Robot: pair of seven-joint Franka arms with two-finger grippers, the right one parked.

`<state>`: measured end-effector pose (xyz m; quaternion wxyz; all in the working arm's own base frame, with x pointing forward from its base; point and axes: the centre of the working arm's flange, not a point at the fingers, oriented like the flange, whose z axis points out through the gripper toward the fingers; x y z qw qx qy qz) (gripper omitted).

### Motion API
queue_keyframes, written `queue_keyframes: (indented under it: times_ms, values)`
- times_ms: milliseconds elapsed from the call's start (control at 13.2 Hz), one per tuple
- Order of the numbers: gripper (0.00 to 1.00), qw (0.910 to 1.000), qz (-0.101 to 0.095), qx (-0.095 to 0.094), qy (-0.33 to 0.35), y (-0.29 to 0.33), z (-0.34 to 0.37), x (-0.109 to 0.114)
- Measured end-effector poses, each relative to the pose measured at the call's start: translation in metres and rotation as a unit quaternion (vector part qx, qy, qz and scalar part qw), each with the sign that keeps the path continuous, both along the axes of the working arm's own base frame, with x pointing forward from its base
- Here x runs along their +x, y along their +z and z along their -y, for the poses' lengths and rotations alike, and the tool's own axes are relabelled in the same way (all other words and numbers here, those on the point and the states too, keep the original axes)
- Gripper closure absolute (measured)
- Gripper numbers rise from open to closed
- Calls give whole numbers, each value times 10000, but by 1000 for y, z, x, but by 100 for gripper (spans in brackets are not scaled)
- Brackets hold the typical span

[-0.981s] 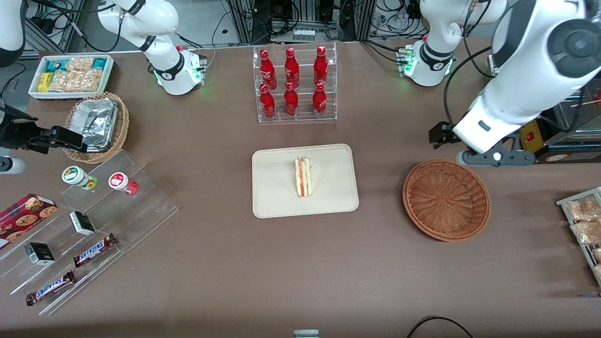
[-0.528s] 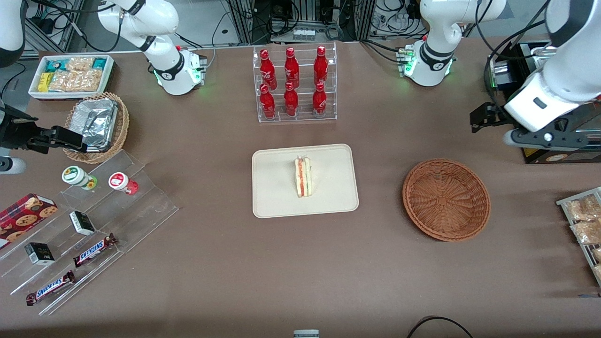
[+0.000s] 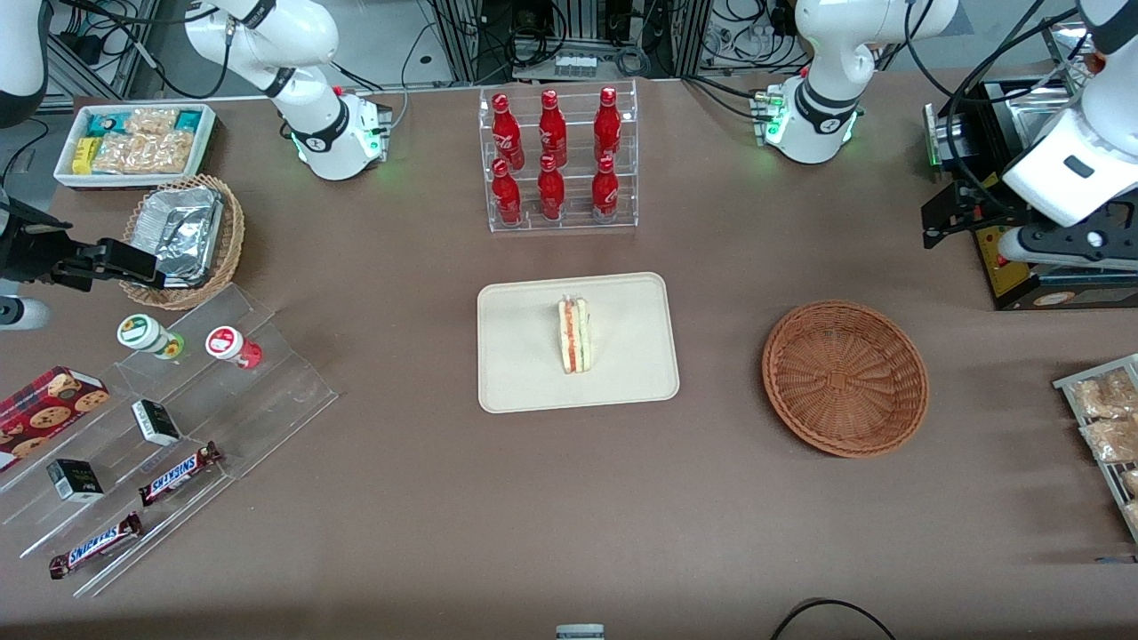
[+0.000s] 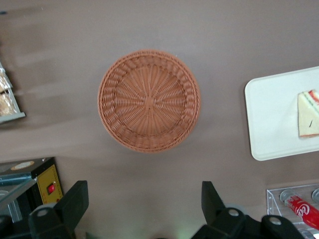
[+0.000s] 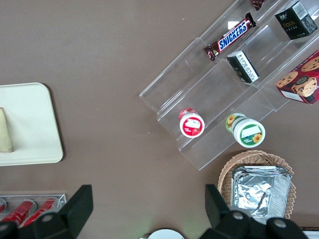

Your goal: Place sandwich from basket to tray

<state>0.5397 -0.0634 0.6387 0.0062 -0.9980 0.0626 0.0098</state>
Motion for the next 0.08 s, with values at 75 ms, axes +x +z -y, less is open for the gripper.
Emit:
queue_keyframes:
  times_ms: [75]
  values:
    - [0, 10000, 16, -5, 3, 1, 0, 3]
